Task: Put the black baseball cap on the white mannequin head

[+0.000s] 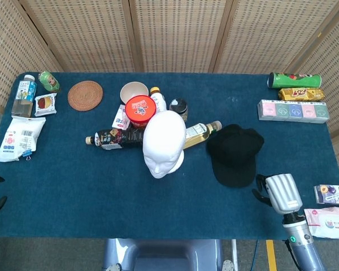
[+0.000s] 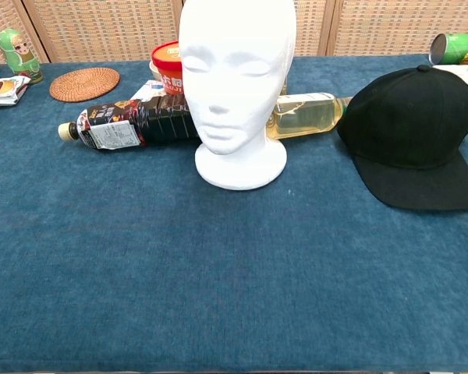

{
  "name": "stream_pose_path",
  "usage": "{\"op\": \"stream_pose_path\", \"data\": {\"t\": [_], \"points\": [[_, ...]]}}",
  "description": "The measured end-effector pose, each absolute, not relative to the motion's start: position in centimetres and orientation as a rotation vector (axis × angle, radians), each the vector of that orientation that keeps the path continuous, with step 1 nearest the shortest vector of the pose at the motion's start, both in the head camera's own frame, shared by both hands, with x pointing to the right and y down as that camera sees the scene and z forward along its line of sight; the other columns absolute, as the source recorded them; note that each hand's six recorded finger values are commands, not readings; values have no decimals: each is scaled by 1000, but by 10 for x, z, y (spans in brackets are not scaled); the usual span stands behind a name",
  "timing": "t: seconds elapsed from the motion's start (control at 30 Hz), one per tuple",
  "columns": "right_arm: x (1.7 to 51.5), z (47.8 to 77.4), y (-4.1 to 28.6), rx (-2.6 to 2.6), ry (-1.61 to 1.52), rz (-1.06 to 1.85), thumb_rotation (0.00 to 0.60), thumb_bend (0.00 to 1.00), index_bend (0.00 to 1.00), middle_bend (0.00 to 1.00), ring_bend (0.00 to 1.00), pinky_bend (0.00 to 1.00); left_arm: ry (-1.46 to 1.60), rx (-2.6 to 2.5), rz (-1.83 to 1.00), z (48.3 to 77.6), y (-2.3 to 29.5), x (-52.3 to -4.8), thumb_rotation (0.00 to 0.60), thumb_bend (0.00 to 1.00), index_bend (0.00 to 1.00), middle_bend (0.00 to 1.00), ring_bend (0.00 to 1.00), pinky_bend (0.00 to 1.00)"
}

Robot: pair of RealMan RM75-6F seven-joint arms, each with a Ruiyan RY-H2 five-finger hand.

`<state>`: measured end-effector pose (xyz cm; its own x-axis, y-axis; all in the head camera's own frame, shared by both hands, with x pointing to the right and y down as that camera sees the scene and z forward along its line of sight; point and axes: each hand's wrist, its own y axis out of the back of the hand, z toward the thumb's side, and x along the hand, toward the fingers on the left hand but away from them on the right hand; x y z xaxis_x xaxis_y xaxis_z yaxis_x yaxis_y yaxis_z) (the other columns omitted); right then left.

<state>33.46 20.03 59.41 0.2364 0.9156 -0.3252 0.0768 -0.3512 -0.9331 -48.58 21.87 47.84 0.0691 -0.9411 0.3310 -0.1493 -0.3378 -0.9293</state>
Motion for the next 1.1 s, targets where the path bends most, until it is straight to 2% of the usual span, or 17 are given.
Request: {"op": "stream_pose_path", "data": {"t": [0.43,0.63,1.1], "points": [[309,622,201,-1667,-853,1239,600,212,748,903,974,1000,1093,-1605,-1311,474,209,-478,600,253,387,240,191,257],[299,646,201,-1699,-815,1282,600,211,748,903,974,1000,1093,-1616,-1326,479,209,-480,600,252,387,240,190,257],[301,678,199,-1693,-758,1374,600,202,748,897,975,1000,1101,-1615,-1337,480,211,-485,600,252,387,239,190,257]]}}
